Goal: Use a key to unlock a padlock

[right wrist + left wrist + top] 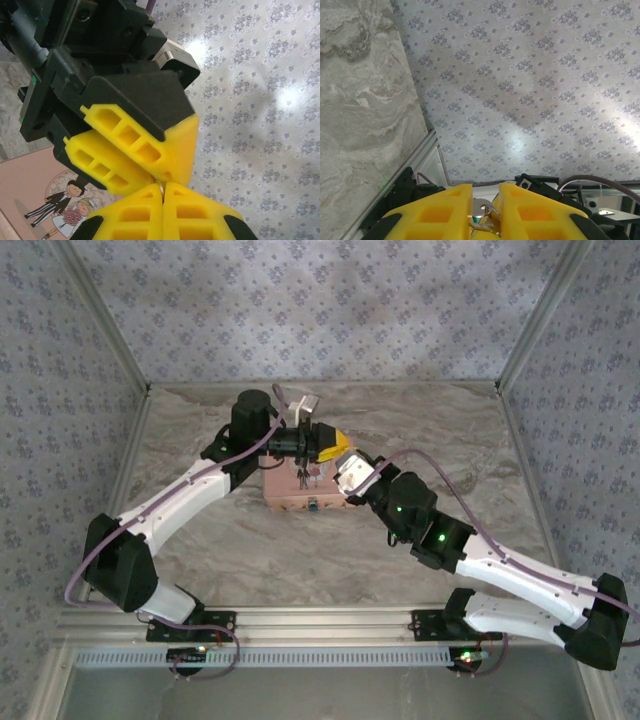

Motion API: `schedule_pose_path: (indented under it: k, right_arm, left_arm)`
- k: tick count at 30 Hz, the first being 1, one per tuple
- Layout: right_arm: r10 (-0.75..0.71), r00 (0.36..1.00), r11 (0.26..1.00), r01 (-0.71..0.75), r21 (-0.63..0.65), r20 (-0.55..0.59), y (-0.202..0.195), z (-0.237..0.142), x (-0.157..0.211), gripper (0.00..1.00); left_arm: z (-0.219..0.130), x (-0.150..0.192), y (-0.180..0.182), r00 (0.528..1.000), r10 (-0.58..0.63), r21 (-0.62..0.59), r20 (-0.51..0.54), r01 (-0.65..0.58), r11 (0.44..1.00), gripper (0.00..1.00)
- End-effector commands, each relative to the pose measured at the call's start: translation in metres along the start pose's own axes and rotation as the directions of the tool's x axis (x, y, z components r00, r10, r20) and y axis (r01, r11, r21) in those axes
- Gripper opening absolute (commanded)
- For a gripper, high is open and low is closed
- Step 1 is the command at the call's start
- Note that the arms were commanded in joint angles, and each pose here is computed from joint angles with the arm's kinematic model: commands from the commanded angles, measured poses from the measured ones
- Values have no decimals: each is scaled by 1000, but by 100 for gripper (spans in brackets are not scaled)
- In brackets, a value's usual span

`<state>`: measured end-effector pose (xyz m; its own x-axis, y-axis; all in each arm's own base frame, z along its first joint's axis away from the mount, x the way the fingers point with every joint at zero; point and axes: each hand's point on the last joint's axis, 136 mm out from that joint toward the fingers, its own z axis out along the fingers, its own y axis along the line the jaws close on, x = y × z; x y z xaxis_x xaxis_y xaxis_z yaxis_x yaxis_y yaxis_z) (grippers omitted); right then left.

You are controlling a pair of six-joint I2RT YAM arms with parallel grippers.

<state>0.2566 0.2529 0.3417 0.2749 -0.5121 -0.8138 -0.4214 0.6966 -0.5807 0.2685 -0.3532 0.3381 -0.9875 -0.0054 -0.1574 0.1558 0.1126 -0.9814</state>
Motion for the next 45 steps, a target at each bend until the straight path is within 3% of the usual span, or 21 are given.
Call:
schedule_pose_path:
  k: [1,4,7,9,12,17,19,22,25,27,30,35,39,45]
  right_arm:
    - [-51,999,998,51,39,-11,-3,0,2,0]
    - [-63,998,997,63,34,-12,0,0,1,0]
    - [-57,998,998,57,36,-12,0,-1,1,3]
    - [-41,999,998,41,41,-15,-2,-2,2,14]
    - [33,999,999,-32,38,-39,-7,-7,5,40]
    - [301,948,953,-302,6,-105,-20,-22,22,50]
    - [438,888,895,-445,-20,-138,-22,-28,29,52]
    - [643,734,741,-668,-64,-216,-22,-29,39,55]
    - [810,528,490,-848,-202,-255,-21,-19,32,54]
    - [880,400,323,-900,-294,-255,-22,-11,22,54]
    - [925,288,171,-897,-407,-247,-24,-5,6,58]
    - [962,159,27,-864,-503,-221,-31,0,-12,64]
    - [972,60,-78,-831,-551,-229,-35,4,-19,61]
    - [965,35,-122,-818,-562,-260,-30,10,-19,56]
  left_arm:
    - [-1,2,-25,997,72,55,-28,-71,996,10]
    - [-1,2,-24,996,79,56,-31,-77,995,0]
    - [-2,0,-23,996,82,49,-23,-81,995,0]
    - [-4,-2,-22,996,90,45,-13,-90,995,0]
    - [-10,-6,-15,992,127,-14,18,-127,992,0]
    - [-22,-12,-4,968,243,-157,60,-231,960,0]
    - [-26,-14,1,952,297,-218,72,-276,936,0]
    - [-33,-19,2,917,383,-284,112,-340,897,0]
    - [-37,-24,-1,875,459,-321,154,-395,861,0]
    - [-38,-26,-3,855,489,-337,172,-415,845,0]
    - [-34,-25,-11,841,505,-306,194,-437,846,0]
    - [-27,-22,-25,825,517,-248,228,-464,850,0]
    - [-23,-18,-38,817,517,-183,255,-484,856,0]
    - [-20,-12,-50,811,523,-151,263,-501,852,0]
